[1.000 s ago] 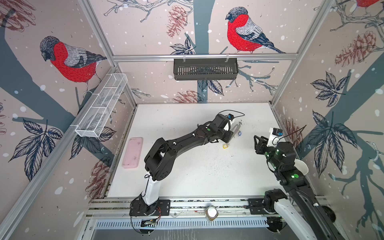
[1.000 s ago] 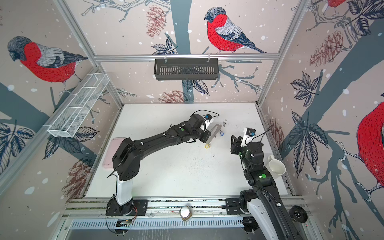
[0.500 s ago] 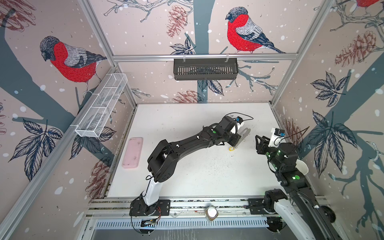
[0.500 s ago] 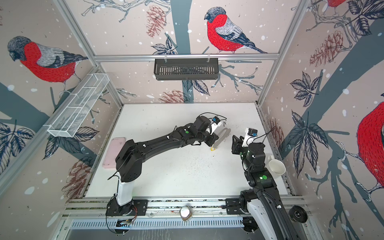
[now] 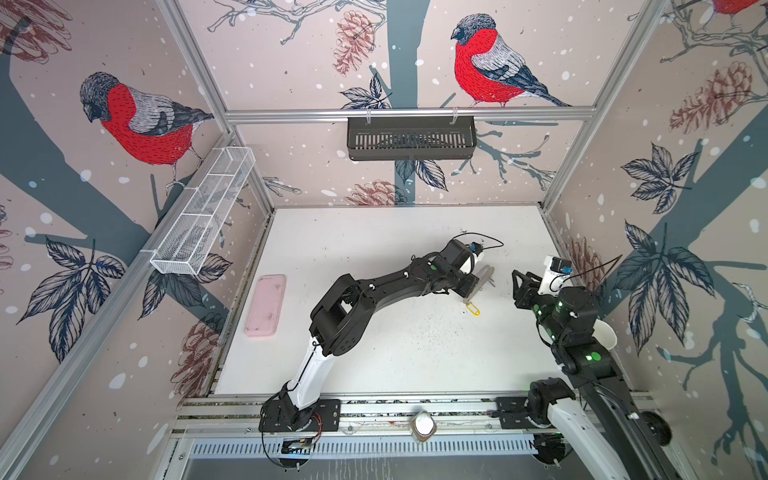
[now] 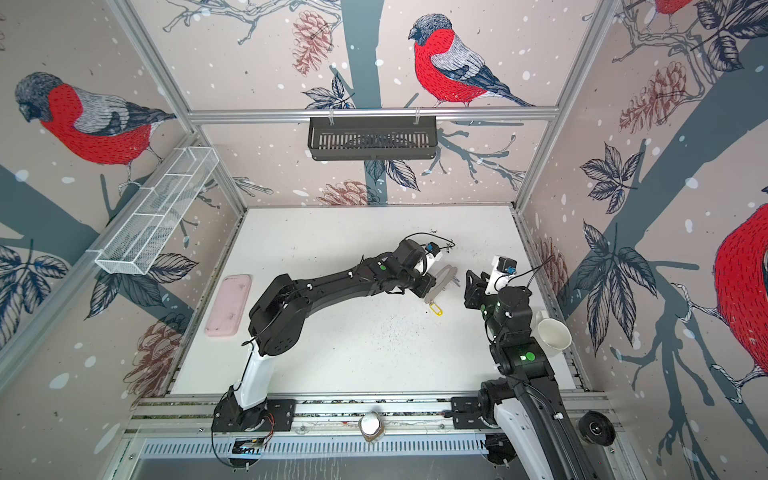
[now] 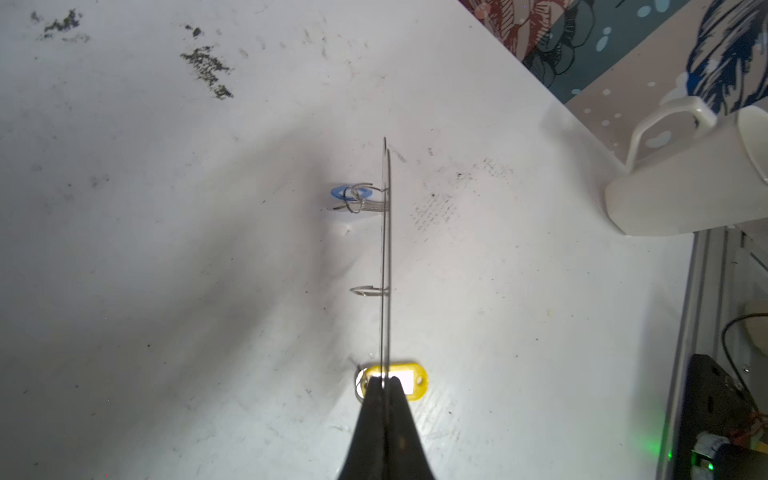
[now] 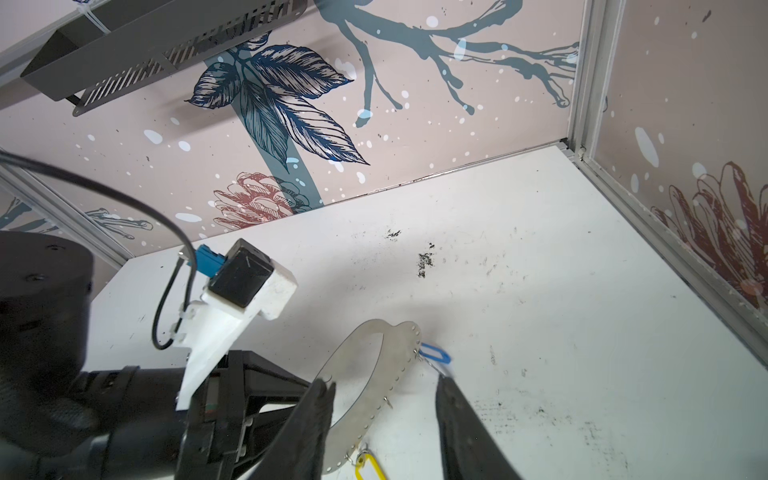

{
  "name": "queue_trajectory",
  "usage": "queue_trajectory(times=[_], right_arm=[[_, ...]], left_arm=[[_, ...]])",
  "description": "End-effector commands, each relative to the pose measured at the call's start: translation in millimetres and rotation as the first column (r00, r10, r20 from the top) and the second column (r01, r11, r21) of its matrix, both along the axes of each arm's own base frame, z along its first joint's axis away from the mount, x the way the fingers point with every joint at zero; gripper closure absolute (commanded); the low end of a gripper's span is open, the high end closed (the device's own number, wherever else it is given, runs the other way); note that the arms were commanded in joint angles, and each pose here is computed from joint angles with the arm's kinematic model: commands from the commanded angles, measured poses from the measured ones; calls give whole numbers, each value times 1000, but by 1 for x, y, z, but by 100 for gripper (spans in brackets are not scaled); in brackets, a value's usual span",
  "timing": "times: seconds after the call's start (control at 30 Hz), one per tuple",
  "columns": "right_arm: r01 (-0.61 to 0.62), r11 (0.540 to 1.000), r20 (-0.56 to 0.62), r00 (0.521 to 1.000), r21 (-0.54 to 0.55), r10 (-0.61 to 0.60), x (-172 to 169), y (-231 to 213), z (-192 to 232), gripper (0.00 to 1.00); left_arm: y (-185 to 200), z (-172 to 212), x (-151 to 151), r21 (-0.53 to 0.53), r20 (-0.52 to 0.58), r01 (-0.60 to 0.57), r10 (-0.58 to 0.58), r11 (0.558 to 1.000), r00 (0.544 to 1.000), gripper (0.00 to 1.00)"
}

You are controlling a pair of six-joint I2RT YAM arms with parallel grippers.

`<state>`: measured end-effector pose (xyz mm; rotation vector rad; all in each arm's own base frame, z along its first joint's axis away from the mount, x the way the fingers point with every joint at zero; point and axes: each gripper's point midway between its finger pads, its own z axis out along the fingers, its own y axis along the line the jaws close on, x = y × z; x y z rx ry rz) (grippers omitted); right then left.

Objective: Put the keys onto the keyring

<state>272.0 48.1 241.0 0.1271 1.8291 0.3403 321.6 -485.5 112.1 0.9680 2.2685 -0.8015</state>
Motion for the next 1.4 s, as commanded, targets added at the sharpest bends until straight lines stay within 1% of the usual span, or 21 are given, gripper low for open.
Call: queue_trajectory(times=[0.0, 0.3, 0.5, 0.7, 0.83, 1.0, 1.13, 1.37], right_arm=[[4, 1000, 12, 1000, 3, -4, 0, -1, 4, 56], [6, 1000, 7, 1000, 1, -6, 1, -1, 2, 56], [4, 1000, 2, 1000, 0, -4, 1, -1, 1, 56], [3, 1000, -1, 1000, -1, -3, 2, -1, 0, 56], [1, 1000, -2, 1000, -2, -1, 2, 0, -1, 56], [0, 1000, -4, 1000, -2, 0, 2, 0, -2, 56], [0, 1000, -6, 1000, -2, 0, 2, 0, -2, 56], [0, 1000, -6, 1000, -2, 0, 3, 0, -2, 56]], left_arm=[[2, -1, 12, -38, 7, -18, 18, 999, 1000, 100], [40, -20, 39, -32, -18, -84, 83, 996, 996, 100], [64, -33, 53, -35, -58, -125, 123, 992, 991, 100], [98, -46, 71, -17, -90, -195, 193, 981, 977, 100], [120, -55, 79, -16, -125, -226, 222, 974, 967, 100], [137, -67, 88, -9, -175, -236, 231, 972, 957, 100], [150, -84, 94, 5, -249, -250, 243, 968, 937, 97], [165, -95, 102, 21, -297, -272, 266, 962, 917, 93]])
